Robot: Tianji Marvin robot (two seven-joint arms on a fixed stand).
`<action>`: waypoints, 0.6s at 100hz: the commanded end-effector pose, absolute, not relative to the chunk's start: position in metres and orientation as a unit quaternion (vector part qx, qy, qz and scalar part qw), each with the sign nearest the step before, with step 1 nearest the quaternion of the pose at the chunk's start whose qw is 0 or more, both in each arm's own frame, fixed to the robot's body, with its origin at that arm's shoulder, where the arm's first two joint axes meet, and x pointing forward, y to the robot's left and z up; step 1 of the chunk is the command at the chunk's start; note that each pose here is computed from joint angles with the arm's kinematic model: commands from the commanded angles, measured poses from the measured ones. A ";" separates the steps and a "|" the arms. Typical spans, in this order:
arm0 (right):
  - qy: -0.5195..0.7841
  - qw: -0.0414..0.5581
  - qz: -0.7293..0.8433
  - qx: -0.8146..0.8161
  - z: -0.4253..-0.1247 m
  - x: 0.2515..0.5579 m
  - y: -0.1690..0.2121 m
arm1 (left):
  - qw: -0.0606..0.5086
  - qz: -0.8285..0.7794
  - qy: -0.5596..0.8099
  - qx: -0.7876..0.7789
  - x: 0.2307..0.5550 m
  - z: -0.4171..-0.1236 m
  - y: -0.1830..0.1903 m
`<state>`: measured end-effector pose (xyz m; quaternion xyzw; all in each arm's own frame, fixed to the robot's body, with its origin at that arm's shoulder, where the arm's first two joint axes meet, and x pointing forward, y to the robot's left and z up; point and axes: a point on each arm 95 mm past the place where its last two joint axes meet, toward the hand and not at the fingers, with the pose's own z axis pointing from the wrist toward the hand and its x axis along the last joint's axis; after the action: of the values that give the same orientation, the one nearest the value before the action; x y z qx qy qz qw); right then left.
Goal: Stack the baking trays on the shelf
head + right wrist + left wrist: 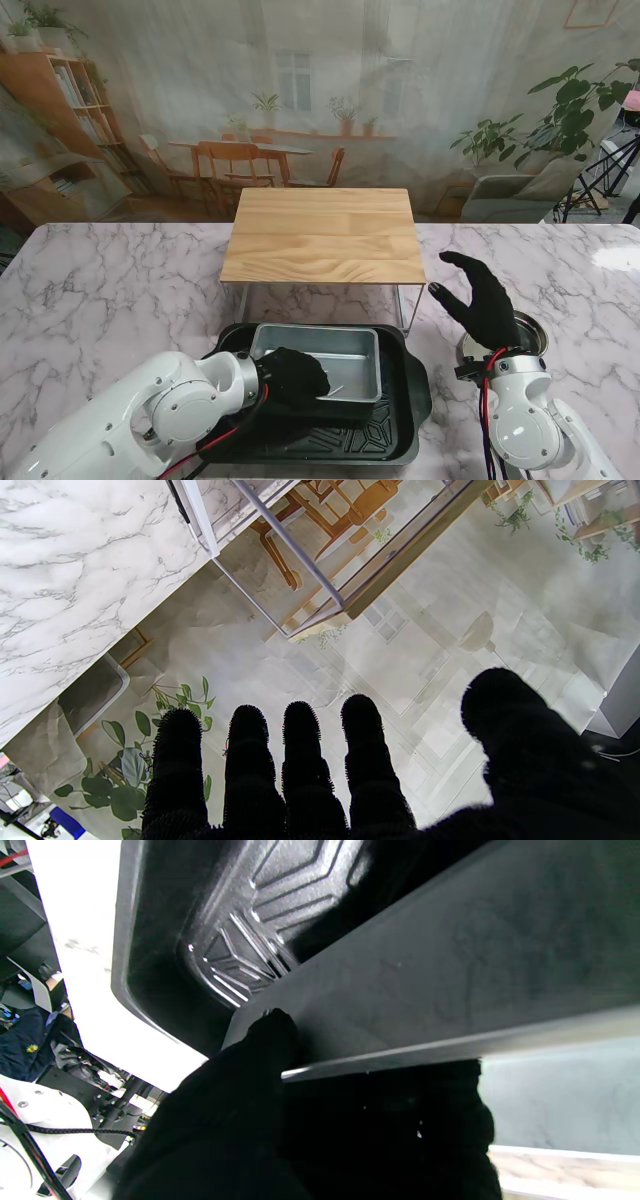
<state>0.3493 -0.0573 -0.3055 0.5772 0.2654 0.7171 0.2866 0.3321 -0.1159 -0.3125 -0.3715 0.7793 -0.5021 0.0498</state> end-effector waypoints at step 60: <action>0.262 0.287 0.714 0.582 -0.308 0.350 -0.058 | 0.033 -0.515 0.780 -0.355 0.332 -0.286 -0.101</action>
<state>0.3501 -0.0577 -0.3060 0.5791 0.2637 0.7160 0.2871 0.3331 -0.0983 -0.2952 -0.3647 0.7813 -0.5054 0.0339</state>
